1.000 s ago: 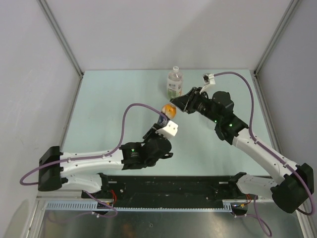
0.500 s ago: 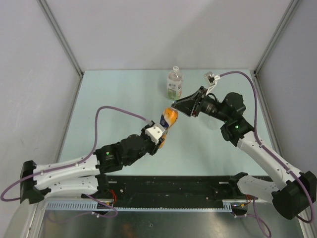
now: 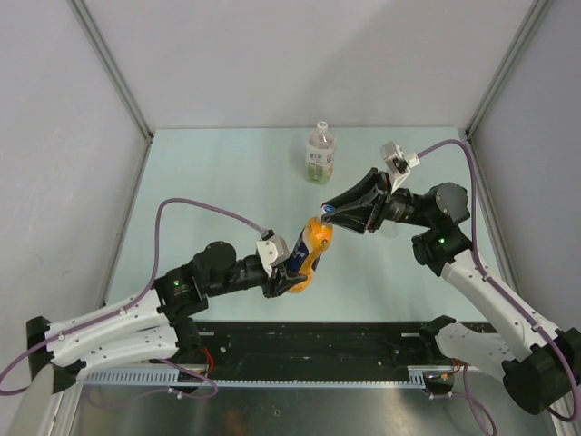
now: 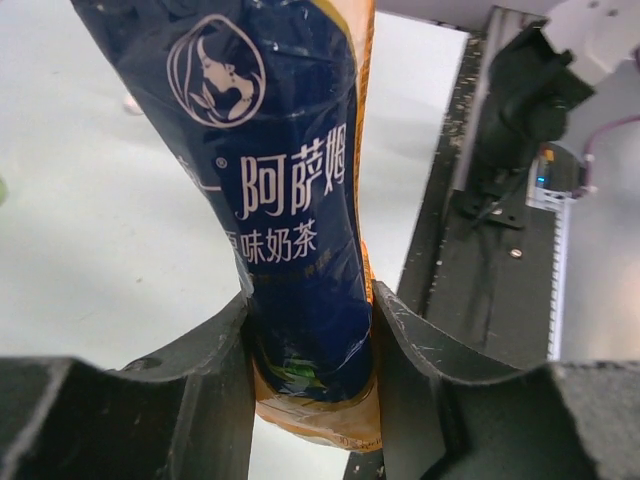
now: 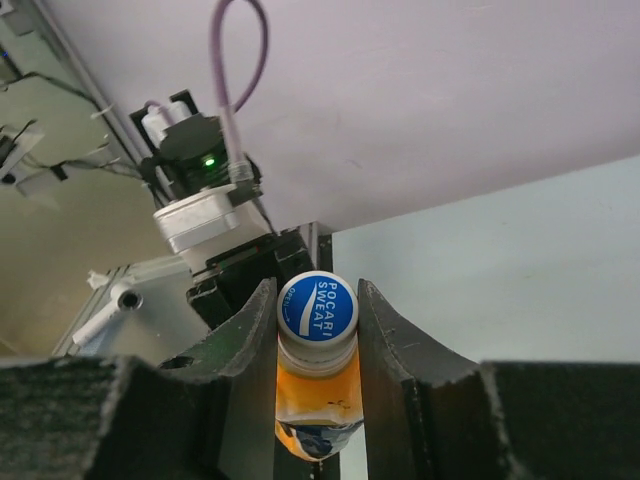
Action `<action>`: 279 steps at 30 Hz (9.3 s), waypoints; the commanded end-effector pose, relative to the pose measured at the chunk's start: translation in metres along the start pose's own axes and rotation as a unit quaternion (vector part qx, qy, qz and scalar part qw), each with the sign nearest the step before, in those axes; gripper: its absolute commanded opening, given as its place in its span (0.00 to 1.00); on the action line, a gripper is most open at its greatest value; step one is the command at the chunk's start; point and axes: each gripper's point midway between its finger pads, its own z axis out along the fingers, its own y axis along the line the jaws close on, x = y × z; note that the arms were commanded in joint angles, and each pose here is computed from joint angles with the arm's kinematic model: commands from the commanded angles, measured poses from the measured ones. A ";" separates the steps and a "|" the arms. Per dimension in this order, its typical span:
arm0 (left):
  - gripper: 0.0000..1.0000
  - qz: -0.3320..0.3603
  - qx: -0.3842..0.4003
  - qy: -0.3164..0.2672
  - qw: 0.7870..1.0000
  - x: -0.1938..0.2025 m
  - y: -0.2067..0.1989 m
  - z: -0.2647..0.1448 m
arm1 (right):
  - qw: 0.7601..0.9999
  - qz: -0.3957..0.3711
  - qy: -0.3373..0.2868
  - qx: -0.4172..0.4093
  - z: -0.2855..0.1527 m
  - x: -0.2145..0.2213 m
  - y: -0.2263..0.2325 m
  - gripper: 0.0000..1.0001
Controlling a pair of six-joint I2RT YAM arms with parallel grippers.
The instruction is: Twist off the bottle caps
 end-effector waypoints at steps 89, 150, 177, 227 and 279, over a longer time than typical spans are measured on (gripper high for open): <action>0.00 0.058 -0.477 0.092 0.872 0.006 0.116 0.015 | 0.919 0.114 -0.099 0.365 0.019 -0.021 -0.113 0.69; 0.00 0.087 0.212 -0.021 0.973 -0.029 -0.091 0.016 | 0.988 -0.122 0.021 -0.093 -0.023 -0.005 0.025 0.00; 0.00 0.064 0.077 -0.012 0.995 -0.017 -0.042 0.024 | 0.977 -0.128 -0.115 0.125 -0.042 -0.061 -0.007 0.00; 0.00 -0.248 -0.132 -0.073 0.957 0.043 0.116 -0.031 | 0.936 0.123 0.115 0.310 -0.007 0.138 -0.166 0.00; 0.00 -0.245 -0.060 -0.042 0.967 0.037 0.093 -0.022 | 0.953 0.128 0.059 0.268 -0.016 0.061 -0.108 0.99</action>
